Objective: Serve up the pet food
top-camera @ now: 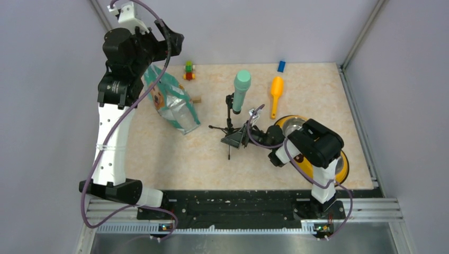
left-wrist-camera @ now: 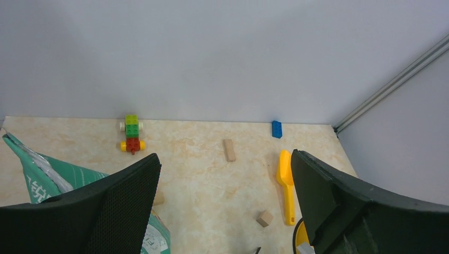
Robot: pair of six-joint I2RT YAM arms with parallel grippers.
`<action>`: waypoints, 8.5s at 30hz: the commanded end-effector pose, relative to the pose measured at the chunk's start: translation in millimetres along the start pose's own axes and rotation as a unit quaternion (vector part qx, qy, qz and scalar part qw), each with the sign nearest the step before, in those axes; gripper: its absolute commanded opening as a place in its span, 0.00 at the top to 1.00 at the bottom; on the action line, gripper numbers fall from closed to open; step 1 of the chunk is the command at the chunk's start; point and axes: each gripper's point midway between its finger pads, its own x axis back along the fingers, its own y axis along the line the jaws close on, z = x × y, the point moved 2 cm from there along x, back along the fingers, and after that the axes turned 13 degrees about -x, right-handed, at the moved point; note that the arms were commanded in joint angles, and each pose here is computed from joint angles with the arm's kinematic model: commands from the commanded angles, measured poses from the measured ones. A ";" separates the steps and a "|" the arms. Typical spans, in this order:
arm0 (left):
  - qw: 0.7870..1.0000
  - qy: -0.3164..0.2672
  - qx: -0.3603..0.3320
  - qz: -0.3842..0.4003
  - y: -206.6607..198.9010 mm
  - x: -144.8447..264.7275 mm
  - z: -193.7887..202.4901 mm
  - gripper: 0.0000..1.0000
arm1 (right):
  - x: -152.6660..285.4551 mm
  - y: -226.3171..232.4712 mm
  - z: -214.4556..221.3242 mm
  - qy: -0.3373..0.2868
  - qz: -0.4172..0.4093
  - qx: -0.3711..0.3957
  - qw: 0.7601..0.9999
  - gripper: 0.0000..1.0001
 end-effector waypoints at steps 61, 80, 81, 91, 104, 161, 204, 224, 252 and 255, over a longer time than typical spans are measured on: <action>0.992 -0.012 -0.081 -0.098 34.3 25.1 -8.4 0.02 | -93.1 -170.1 -251.3 -0.310 0.144 0.045 0.939 0.20; 0.989 0.013 -0.045 -0.143 46.8 21.7 2.8 0.02 | -79.9 -171.9 -298.2 -0.312 0.141 0.075 0.936 0.20; 0.988 0.018 -0.044 -0.150 48.8 21.0 3.8 0.02 | -80.0 -161.6 -296.5 -0.306 0.130 0.078 0.940 0.20; 0.959 0.087 -0.069 -0.260 92.4 26.1 11.6 0.02 | -33.4 -49.2 -230.7 -0.223 0.080 0.094 0.967 0.04; 0.925 0.199 0.039 -0.320 132.1 16.2 75.5 0.07 | 110.8 -9.6 -186.2 -0.038 0.466 0.245 0.849 0.01; 0.968 0.215 -0.072 0.104 -102.1 -9.8 96.1 1.00 | 94.0 155.6 -211.8 -0.189 0.369 0.035 0.909 0.14; 0.992 0.088 0.094 0.003 -154.7 -40.8 57.0 1.00 | 66.0 198.7 -218.6 -0.150 0.284 0.036 0.946 0.27; 0.985 0.066 0.066 0.145 -177.6 -18.8 28.9 0.20 | 53.3 218.3 -221.3 -0.139 0.238 0.036 0.961 0.26; 0.937 0.193 0.198 0.212 -121.3 -19.8 102.3 0.49 | -27.1 210.0 -209.9 -0.068 0.212 0.036 0.974 0.47; 0.936 0.201 0.197 0.212 -121.2 -22.3 107.9 0.50 | -28.5 207.2 -211.6 -0.071 0.216 0.035 0.973 0.50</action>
